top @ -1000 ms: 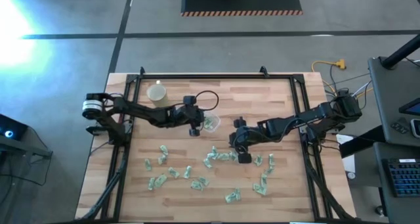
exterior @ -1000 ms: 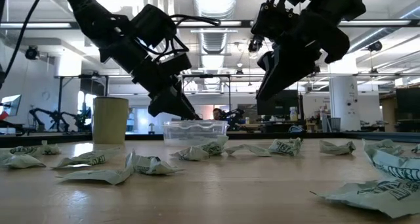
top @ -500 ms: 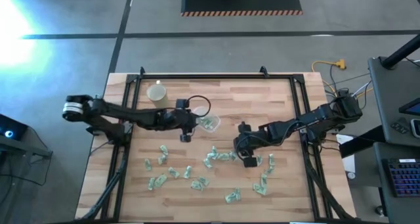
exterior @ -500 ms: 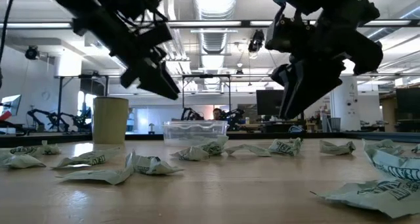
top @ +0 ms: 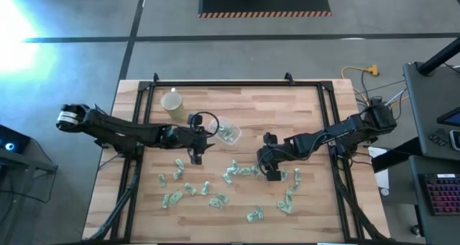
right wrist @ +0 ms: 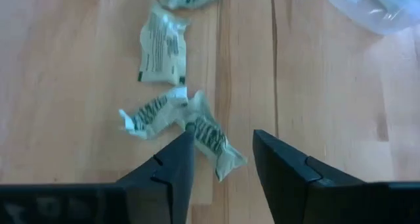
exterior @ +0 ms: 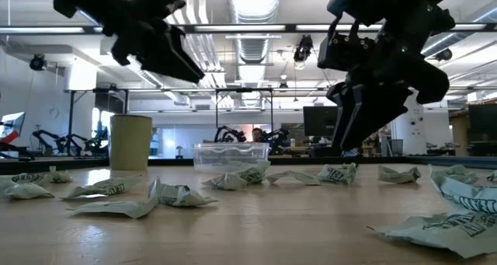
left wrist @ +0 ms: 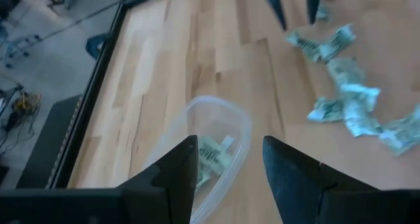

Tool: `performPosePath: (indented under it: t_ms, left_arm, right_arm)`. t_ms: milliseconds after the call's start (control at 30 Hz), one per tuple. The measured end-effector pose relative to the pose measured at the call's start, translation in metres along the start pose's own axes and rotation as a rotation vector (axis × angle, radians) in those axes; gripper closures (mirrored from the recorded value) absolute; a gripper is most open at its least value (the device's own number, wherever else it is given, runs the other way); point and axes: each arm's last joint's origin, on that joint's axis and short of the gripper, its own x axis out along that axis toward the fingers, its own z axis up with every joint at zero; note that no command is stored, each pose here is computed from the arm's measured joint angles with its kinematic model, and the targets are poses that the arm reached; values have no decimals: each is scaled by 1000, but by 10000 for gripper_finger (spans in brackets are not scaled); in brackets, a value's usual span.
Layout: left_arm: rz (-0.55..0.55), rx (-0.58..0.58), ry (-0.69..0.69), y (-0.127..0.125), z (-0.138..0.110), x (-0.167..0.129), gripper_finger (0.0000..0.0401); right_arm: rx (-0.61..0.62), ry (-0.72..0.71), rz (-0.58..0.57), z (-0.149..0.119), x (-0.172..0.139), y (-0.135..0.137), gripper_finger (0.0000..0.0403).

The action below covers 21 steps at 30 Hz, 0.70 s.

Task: Pick and place Stevia / Truvia into bins
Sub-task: Put the stevia packet into the transparent container

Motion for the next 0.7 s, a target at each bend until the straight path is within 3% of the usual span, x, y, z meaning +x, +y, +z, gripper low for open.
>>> performPosePath:
  t_ms: [367,700]
  left_arm:
    - [-40,19,-44,-11,6,-10,245]
    - [-43,20,-47,-11,6,-11,245]
  right_arm:
    - [-30,75,-15,-8,25,-2,225]
    - [-24,101,-22,-10,25,-5,269]
